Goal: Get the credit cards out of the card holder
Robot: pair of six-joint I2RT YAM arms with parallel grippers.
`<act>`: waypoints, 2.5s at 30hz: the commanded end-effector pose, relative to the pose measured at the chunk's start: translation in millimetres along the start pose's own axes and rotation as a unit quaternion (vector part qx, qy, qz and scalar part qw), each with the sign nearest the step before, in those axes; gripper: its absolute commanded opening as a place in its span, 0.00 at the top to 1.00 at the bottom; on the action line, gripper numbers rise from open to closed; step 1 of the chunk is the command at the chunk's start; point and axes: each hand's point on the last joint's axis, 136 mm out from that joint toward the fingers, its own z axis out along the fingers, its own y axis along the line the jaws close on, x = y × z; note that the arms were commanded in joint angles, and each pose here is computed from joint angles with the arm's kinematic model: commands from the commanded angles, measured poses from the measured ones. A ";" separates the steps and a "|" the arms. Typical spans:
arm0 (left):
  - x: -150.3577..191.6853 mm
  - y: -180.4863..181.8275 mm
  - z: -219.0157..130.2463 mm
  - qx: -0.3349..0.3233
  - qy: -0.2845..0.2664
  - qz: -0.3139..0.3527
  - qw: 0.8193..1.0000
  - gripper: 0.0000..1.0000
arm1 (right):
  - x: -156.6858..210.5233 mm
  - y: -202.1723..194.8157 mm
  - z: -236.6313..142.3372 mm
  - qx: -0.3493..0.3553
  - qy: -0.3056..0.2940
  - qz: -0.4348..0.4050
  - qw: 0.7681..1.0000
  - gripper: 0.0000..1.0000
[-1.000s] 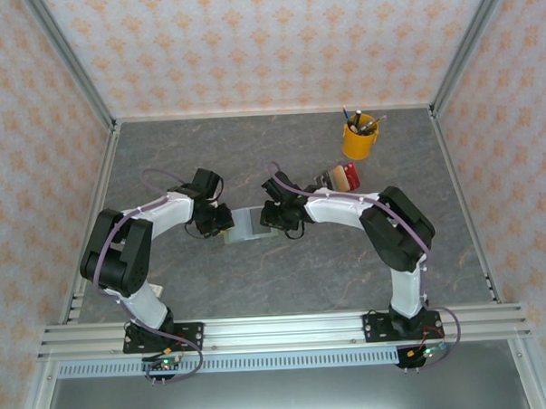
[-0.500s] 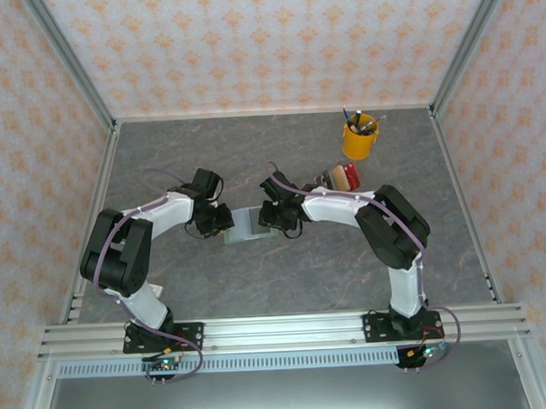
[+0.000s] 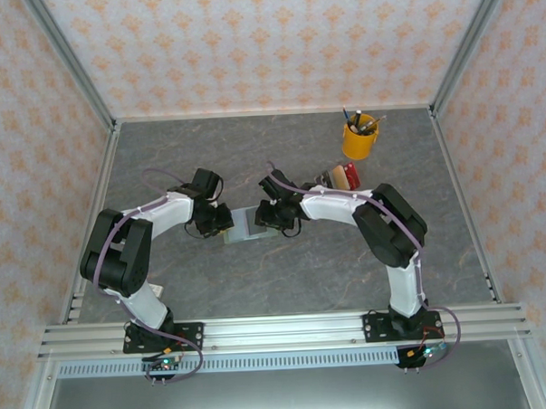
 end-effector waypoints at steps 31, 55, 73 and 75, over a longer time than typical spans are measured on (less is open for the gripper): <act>4.5 4.0 -16.7 -0.020 -0.006 0.005 1.000 0.83 | 5.2 87.9 -30.0 -0.211 0.031 -0.025 0.977 0.64; -2.3 -17.9 -30.1 0.047 -0.034 -0.004 0.998 0.85 | -4.5 33.7 7.6 -0.079 0.014 -0.008 0.997 0.80; 4.4 15.0 3.8 -0.034 0.000 -0.020 0.999 0.94 | -5.0 28.9 22.0 -0.082 0.029 -0.004 0.996 0.87; 7.4 20.2 7.3 -0.043 0.005 -0.022 0.999 0.94 | -4.0 29.4 23.3 -0.086 0.033 -0.005 0.996 0.85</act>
